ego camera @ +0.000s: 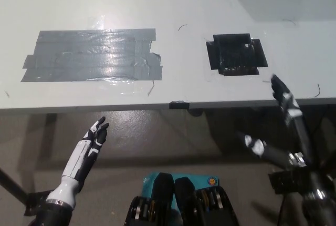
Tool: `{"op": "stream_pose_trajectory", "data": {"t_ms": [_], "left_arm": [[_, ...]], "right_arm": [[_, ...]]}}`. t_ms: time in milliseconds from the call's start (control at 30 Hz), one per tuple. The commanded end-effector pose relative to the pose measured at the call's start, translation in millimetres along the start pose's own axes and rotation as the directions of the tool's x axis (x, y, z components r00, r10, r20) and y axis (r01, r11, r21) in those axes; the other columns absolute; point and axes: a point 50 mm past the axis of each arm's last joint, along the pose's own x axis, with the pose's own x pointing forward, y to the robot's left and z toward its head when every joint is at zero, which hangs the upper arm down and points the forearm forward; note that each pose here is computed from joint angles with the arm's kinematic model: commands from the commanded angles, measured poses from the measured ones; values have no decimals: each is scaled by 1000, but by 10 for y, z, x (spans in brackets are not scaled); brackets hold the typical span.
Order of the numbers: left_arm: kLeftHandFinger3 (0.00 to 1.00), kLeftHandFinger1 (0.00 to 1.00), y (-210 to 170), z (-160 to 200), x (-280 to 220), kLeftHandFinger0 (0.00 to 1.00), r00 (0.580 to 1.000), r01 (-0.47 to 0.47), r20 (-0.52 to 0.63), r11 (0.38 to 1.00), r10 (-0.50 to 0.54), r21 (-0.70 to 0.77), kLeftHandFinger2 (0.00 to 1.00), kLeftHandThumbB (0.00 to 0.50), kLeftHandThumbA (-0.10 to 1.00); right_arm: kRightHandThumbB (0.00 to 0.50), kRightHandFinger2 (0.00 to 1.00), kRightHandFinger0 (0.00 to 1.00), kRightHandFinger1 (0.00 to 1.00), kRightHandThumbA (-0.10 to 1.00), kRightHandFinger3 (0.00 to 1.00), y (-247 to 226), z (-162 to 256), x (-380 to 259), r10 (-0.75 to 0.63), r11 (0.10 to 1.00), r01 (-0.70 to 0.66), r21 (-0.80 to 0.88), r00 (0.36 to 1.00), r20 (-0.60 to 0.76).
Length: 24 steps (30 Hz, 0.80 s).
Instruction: A white bottle is kept in the middle of the desk infront of the robot and the robot picks it up with its right hand and passes it to a person
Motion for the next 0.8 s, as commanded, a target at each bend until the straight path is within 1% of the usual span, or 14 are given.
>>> {"op": "stream_pose_trajectory", "data": {"t_ms": [0, 33, 67, 100, 167, 200, 267, 367, 433, 500, 533, 567, 733, 767], "left_arm": [[1000, 1000, 119, 149, 114, 981, 995, -40, 94, 999, 39, 8, 1000, 120, 982], [1000, 1000, 109, 145, 108, 991, 995, -36, 94, 999, 35, 5, 1000, 110, 971], [1000, 1000, 103, 144, 102, 994, 995, -35, 93, 999, 34, 3, 1000, 104, 967], [1000, 1000, 97, 137, 95, 1000, 995, -33, 91, 999, 32, 0, 1000, 106, 963], [1000, 1000, 96, 131, 88, 1000, 996, -32, 89, 999, 32, -1, 1000, 111, 964], [1000, 1000, 101, 128, 88, 1000, 995, -36, 90, 999, 36, 1, 1000, 110, 968], [1000, 1000, 114, 135, 91, 1000, 995, -44, 95, 999, 43, 2, 1000, 120, 974], [1000, 1000, 108, 137, 102, 999, 994, -46, 95, 999, 46, 3, 1000, 126, 983], [1000, 1000, 95, 131, 104, 999, 994, -44, 95, 999, 44, 2, 1000, 110, 982], [1000, 1000, 96, 122, 86, 1000, 995, -43, 94, 999, 43, 1, 1000, 110, 979], [1000, 1000, 91, 117, 78, 1000, 995, -42, 90, 999, 42, 0, 1000, 117, 980], [1000, 1000, 80, 106, 63, 1000, 995, -42, 85, 999, 42, 1, 1000, 135, 988], [1000, 1000, 69, 92, 36, 1000, 996, -39, 76, 999, 39, -4, 1000, 140, 980], [1000, 1000, 67, 93, 39, 996, 996, -40, 78, 999, 40, -2, 1000, 131, 969]], "right_arm": [[384, 1000, 1000, 1000, 900, 1000, -54, 149, 1, 52, 998, -57, 25, 987, 154], [357, 1000, 1000, 1000, 891, 1000, -39, -43, 29, 54, 998, -58, 35, 994, 96], [339, 1000, 1000, 1000, 890, 1000, -32, -142, 35, 57, 998, -59, 34, 996, 67], [329, 1000, 1000, 1000, 903, 1000, -19, -362, 41, 61, 998, -62, 29, 998, 6], [332, 1000, 1000, 1000, 920, 1000, -9, -521, 37, 67, 997, -65, 30, 997, -41], [332, 1000, 1000, 1000, 968, 1000, 2, -671, 30, 86, 996, -83, 33, 992, -95], [341, 1000, 1000, 1000, 982, 1000, 15, -786, 39, 103, 995, -101, 26, 986, -133], [338, 1000, 1000, 1000, 967, 1000, 7, -830, 45, 114, 994, -112, 21, 984, -139], [338, 1000, 1000, 1000, 965, 1000, 4, -853, 29, 119, 993, -117, 21, 983, -139], [332, 1000, 1000, 1000, 964, 1000, 24, -878, 6, 126, 992, -124, 21, 982, -140], [332, 1000, 1000, 1000, 964, 1000, 27, -884, -6, 128, 992, -126, 20, 982, -141], [327, 1000, 1000, 1000, 966, 1000, 33, -894, -33, 132, 991, -130, 20, 981, -143], [315, 1000, 1000, 1000, 967, 1000, 48, -917, -86, 138, 990, -137, 20, 980, -146], [315, 1000, 1000, 1000, 965, 1000, 47, -922, -89, 140, 990, -138, 22, 979, -149]]}}
